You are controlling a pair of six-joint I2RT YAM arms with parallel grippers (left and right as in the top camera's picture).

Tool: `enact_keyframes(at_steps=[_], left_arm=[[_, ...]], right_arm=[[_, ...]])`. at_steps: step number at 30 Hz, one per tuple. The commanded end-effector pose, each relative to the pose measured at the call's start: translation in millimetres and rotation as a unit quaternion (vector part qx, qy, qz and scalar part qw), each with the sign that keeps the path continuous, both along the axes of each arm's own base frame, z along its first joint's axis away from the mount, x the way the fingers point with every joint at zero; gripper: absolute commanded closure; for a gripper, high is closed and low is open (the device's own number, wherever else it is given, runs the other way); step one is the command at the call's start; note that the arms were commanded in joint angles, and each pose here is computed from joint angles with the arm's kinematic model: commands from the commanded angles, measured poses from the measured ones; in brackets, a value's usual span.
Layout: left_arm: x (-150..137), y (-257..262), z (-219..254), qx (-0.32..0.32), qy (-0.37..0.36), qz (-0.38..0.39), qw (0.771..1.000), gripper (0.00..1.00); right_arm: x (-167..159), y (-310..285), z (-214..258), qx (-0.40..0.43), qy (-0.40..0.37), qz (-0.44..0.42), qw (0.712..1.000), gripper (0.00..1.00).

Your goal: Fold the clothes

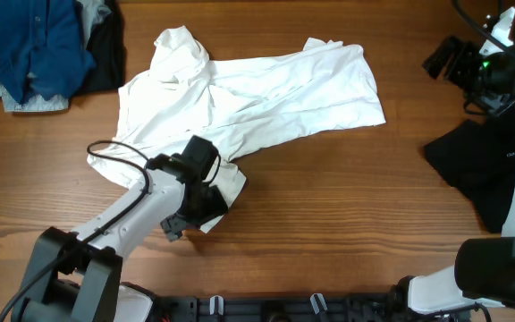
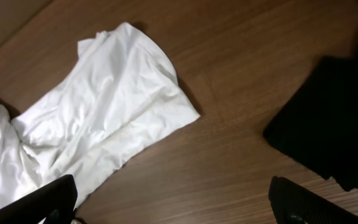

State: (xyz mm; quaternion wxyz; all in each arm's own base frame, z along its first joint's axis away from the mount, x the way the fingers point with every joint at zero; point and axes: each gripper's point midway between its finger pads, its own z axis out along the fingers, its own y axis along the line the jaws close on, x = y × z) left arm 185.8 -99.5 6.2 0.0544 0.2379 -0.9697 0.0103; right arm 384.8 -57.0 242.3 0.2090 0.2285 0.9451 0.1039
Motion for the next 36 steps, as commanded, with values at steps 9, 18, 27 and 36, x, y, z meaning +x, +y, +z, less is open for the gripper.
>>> enact_keyframes(at_steps=[9, 18, 27, 36], left_arm=[[21.5, -5.2, -13.3, -0.012, -0.056, 0.021, 0.998, 0.33], [9.9, -4.3, -20.9, -0.017, -0.04, 0.021, 0.999, 0.87], [4.8, -6.0, -20.2, -0.023, -0.029, 0.021, 0.999, 0.96], [9.6, -6.8, -20.3, -0.024, -0.039, 0.021, 0.999, 0.96]], right_arm=[[-2.3, 9.0, -54.2, 0.028, 0.039, 0.017, 0.999, 0.0], [-13.9, 11.8, -74.5, 0.035, 0.068, 0.017, 0.997, 0.0], [-33.4, 26.5, -133.4, 0.054, 0.113, 0.016, 0.992, 0.05], [-5.0, 47.2, -184.4, 0.039, 0.035, 0.039, 0.998, 0.26]])
